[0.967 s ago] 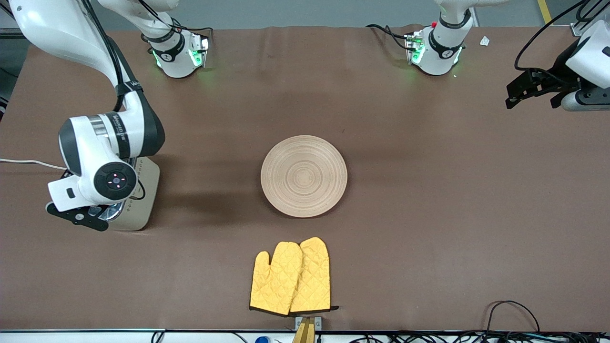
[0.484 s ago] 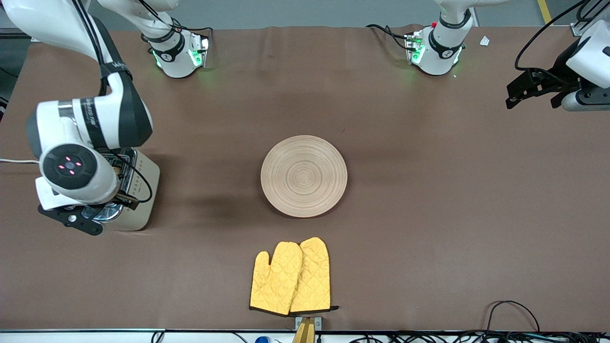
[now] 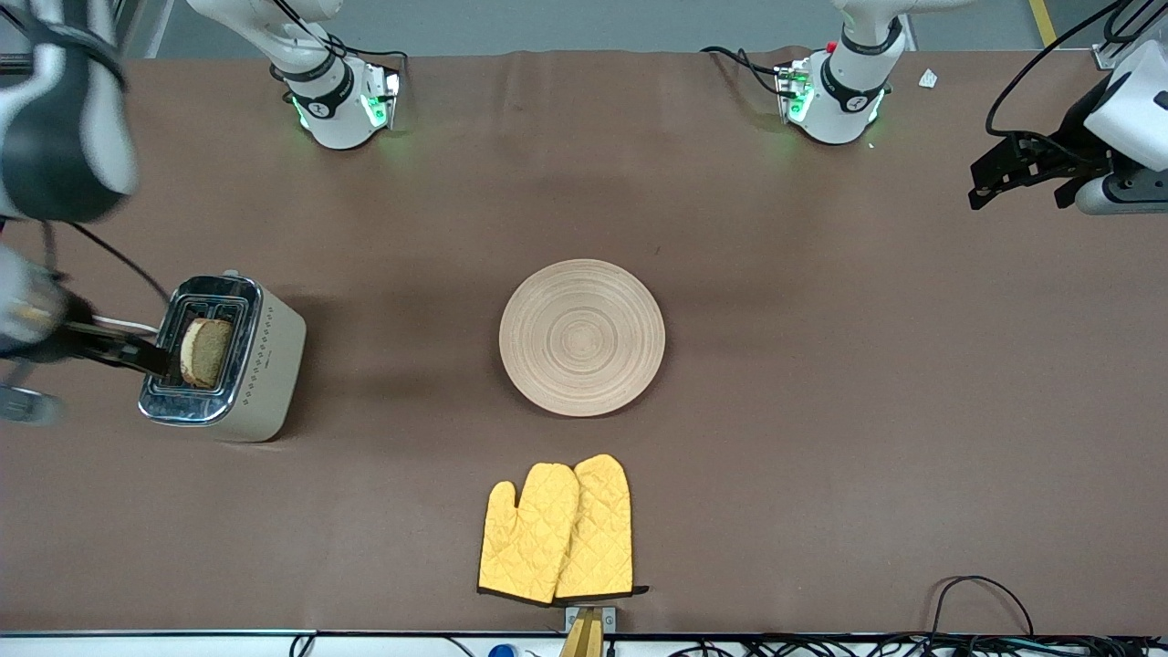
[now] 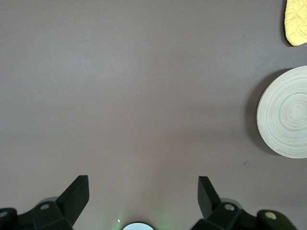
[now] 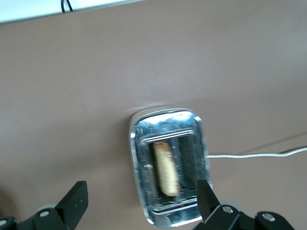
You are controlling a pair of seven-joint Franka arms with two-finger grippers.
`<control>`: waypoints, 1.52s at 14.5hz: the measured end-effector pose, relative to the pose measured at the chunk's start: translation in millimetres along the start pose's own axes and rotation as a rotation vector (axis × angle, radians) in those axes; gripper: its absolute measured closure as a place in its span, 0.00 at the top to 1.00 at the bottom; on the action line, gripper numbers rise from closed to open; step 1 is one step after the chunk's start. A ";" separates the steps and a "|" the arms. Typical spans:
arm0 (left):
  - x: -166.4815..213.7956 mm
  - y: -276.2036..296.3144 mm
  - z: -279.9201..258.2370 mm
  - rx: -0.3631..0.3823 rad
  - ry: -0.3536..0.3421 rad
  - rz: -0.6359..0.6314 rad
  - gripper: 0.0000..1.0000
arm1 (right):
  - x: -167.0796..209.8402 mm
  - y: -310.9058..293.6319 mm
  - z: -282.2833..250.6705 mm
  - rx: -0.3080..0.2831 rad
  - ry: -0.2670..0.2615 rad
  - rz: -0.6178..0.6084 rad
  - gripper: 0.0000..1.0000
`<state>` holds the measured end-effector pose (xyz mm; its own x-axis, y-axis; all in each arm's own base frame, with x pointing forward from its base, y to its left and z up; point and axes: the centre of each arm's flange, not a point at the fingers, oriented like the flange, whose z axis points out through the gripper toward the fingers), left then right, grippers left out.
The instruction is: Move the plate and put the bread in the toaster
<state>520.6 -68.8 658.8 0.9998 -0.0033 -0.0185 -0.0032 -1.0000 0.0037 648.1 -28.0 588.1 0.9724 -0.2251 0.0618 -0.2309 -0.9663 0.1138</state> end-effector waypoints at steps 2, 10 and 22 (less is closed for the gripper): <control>2.5 0.0 -1.5 -0.002 0.006 0.000 1.00 | -11.7 30.3 -26.0 0.025 0.028 0.008 1.00; 6.8 -5.2 -6.1 0.007 0.019 0.002 1.00 | -60.5 60.6 -64.2 0.074 0.074 0.005 1.00; 5.6 -4.7 -12.2 0.038 0.029 0.035 1.00 | -57.9 58.6 -50.0 0.084 0.089 -0.055 1.00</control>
<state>526.5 -64.0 670.9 0.9992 -0.0385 0.0099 -0.0382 -0.9987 -0.0341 576.5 -65.4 640.7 0.9758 -0.1632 0.1457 -0.1701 -0.9848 0.0363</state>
